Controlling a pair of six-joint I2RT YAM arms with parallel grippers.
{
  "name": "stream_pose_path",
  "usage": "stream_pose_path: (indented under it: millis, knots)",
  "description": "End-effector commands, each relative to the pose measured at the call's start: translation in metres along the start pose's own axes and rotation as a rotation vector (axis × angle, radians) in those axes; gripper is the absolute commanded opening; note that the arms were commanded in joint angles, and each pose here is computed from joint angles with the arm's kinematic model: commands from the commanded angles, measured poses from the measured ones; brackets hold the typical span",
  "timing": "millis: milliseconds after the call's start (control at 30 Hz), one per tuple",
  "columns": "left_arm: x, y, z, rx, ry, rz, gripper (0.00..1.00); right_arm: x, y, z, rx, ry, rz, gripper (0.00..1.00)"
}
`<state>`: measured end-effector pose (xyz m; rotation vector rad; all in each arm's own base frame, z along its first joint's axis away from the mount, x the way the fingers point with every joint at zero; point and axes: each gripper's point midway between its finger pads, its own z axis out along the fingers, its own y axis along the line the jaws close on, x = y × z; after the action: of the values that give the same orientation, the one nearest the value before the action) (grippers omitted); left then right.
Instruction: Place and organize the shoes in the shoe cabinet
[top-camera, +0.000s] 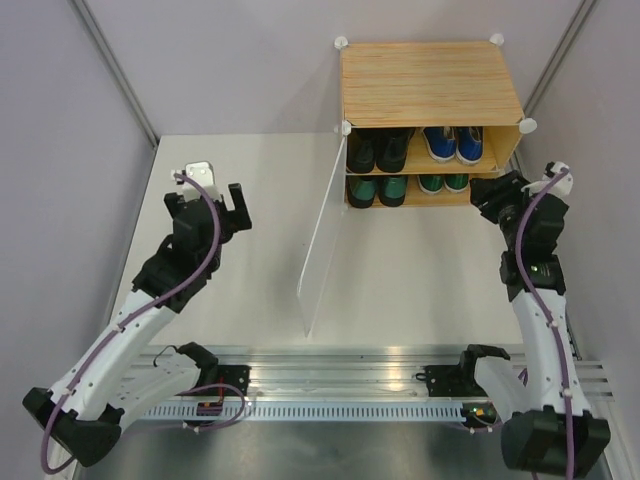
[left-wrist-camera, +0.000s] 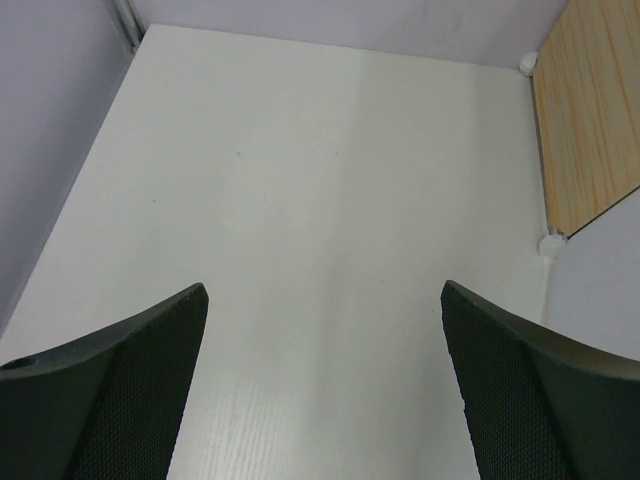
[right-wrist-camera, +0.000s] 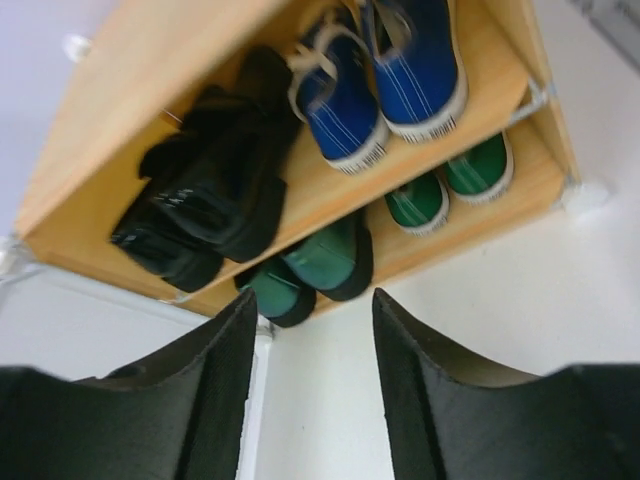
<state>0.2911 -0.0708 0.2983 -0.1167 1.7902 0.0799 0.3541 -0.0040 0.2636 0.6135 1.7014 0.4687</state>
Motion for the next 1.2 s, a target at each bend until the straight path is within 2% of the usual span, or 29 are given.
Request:
stream_pose_path:
  millis: [0,133,233,367,500,1000,1167]
  knots:
    - [-0.007,-0.022,-0.002,0.127,0.077,-0.2,1.0,-0.018,0.008,-0.037,0.02,-0.04,-0.069,0.55]
    - [0.002,-0.014,-0.002,0.126,0.109,-0.236,1.0,-0.013,0.001,-0.061,0.028,-0.077,-0.088,0.68]
    - [0.029,-0.002,-0.005,0.088,0.128,-0.226,1.0,-0.01,0.006,-0.077,-0.002,-0.12,-0.077,0.76]
    - [0.054,0.014,-0.009,0.041,0.14,-0.216,1.0,0.007,0.012,-0.074,-0.03,-0.07,-0.112,0.79]
    - [0.049,0.021,-0.012,0.015,0.116,-0.209,1.0,0.01,0.011,-0.075,-0.023,-0.074,-0.143,0.79]
    - [0.053,0.012,-0.011,0.063,0.146,-0.188,1.0,0.027,-0.01,-0.078,0.069,-0.105,-0.148,0.86]
    - [0.064,-0.005,-0.008,0.116,0.207,-0.218,0.99,0.02,-0.008,-0.079,0.093,-0.111,-0.127,0.87]
